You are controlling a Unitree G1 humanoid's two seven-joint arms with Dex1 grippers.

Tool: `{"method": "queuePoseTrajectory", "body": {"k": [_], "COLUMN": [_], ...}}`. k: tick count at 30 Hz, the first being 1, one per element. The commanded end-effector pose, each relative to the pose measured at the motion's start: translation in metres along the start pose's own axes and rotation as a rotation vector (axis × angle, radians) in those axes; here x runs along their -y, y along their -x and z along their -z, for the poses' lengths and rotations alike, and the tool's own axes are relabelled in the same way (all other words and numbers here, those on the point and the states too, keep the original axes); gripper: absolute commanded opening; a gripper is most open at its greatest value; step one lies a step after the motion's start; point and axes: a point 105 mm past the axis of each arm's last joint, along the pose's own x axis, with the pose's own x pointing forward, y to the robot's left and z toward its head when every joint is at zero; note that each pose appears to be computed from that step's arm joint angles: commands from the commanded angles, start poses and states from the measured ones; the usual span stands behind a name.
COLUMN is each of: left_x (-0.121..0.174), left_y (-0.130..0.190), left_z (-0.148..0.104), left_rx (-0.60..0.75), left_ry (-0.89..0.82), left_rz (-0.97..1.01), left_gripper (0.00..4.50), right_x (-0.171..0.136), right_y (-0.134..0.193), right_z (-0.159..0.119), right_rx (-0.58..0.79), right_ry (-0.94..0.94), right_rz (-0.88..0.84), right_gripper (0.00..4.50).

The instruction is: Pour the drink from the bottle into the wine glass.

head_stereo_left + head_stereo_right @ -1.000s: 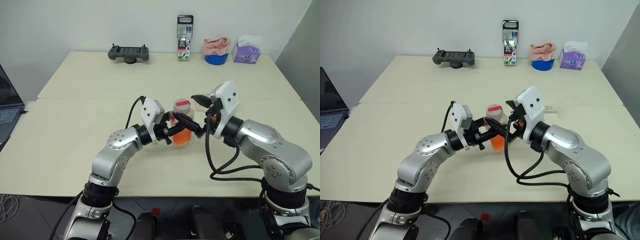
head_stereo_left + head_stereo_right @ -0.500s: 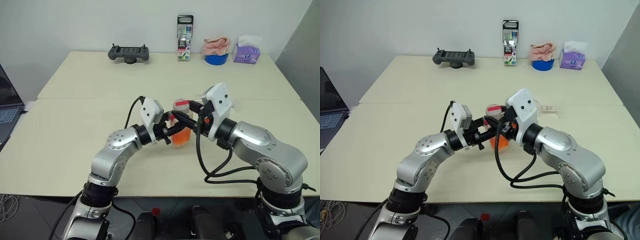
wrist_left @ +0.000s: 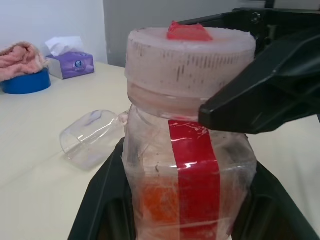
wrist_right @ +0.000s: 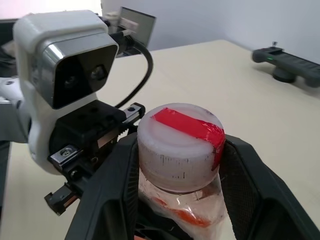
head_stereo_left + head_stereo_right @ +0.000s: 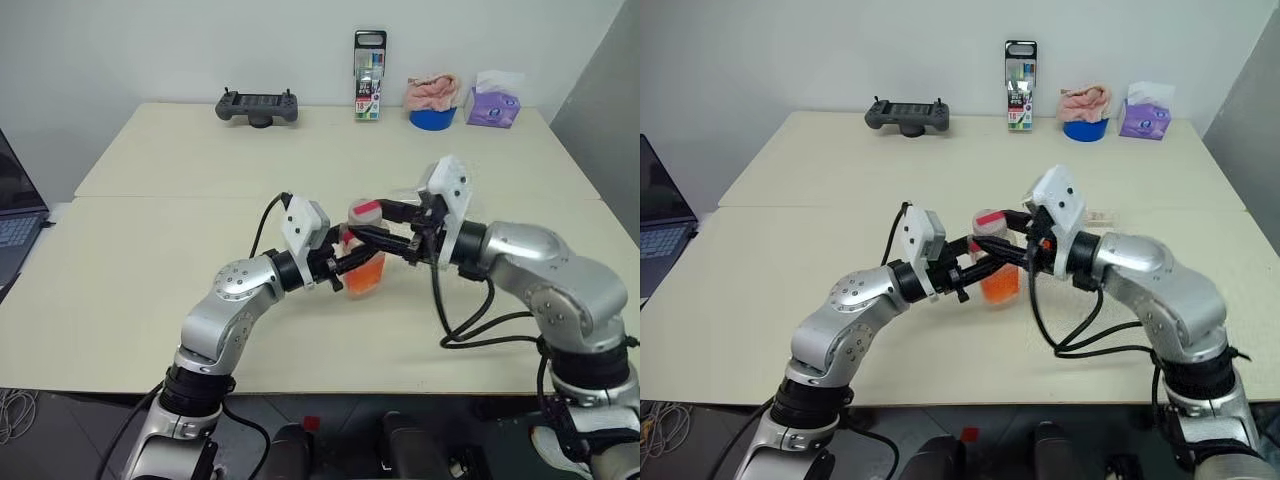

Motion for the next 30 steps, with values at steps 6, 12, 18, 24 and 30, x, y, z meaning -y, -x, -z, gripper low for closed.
{"method": "queuePoseTrajectory", "body": {"k": [6, 12, 18, 24, 30], "left_x": [0.013, 0.014, 0.011, 0.01, 0.007], "left_y": [0.005, 0.005, 0.006, 0.006, 0.005], "left_z": [-0.008, -0.007, -0.007, -0.007, -0.007], "left_rx": [-0.003, -0.005, -0.003, -0.002, 0.003], "left_ry": [-0.005, -0.006, -0.009, -0.01, -0.012], "left_rz": [0.09, 0.085, 0.072, 0.073, 0.071], "left_gripper": [1.74, 1.74, 1.73, 1.72, 1.71], "right_x": [0.004, 0.008, 0.009, 0.023, 0.004], "right_y": [0.029, 0.025, 0.026, 0.024, 0.022], "right_z": [-0.008, -0.005, -0.012, -0.02, -0.02], "right_rx": [-0.064, -0.11, -0.069, -0.009, 0.05], "right_ry": [0.115, 0.124, 0.149, 0.157, 0.096], "right_rz": [-0.496, -0.57, -0.543, -0.322, -0.171], "right_gripper": [1.9, 2.64, 4.5, 4.5, 4.5]}}
